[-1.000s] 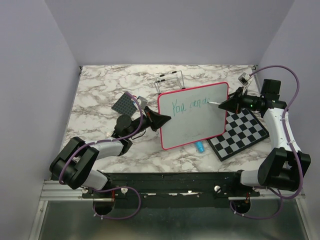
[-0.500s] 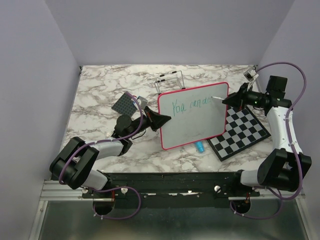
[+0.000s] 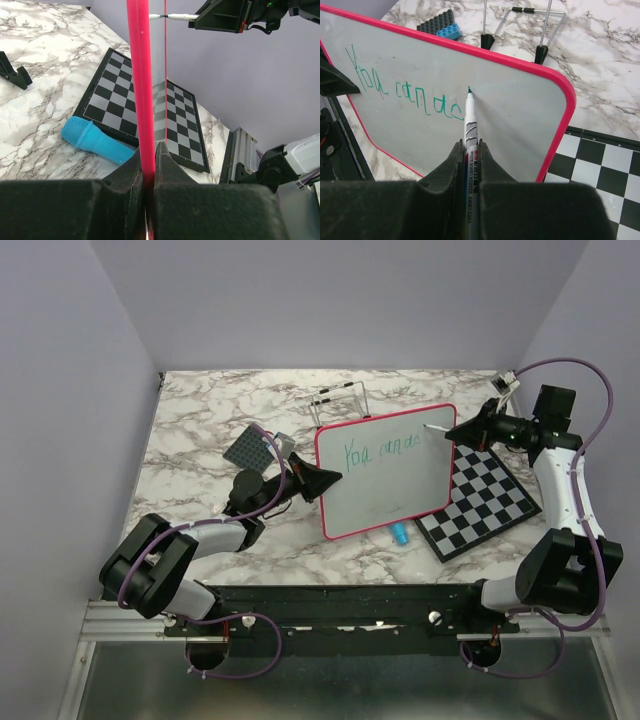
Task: Write a sentence on the whiteboard
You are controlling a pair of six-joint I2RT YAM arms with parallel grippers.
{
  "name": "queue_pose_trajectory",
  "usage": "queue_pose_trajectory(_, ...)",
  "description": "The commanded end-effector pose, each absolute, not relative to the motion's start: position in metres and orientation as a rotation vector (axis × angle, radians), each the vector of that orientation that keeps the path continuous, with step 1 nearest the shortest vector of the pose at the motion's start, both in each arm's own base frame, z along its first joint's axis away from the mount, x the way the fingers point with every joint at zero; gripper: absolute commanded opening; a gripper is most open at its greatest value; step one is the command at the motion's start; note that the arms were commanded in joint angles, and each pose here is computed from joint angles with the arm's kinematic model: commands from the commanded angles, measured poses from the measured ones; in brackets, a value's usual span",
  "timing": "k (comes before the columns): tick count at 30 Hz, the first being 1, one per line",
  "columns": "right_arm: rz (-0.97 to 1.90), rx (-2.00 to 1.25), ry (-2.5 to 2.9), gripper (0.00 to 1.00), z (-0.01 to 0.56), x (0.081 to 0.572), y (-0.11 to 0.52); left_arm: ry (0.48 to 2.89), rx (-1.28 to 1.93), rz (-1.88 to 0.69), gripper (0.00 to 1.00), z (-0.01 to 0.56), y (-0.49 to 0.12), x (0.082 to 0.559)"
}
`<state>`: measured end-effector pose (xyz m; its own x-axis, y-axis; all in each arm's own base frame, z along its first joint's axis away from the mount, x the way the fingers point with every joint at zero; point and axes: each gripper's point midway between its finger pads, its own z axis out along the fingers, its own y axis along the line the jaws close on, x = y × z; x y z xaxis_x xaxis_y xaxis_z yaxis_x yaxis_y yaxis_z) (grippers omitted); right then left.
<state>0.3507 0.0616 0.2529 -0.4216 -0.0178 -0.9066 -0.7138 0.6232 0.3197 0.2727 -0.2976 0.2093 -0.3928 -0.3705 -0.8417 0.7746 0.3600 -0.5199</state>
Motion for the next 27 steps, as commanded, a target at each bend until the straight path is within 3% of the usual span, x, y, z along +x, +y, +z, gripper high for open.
queue_pose_trajectory(1,0.870,-0.592,1.865,0.01,0.248,0.351,0.059,1.559,0.483,-1.218,0.00,0.185,-0.299,0.273)
queue_pose_trajectory(15,0.887,-0.633,1.937,0.01,0.214,0.317,0.064,1.566,0.477,-1.213,0.00,0.182,-0.299,0.274)
queue_pose_trajectory(27,0.867,-0.629,1.882,0.01,0.241,0.333,0.062,1.564,0.479,-1.217,0.00,0.183,-0.299,0.273)
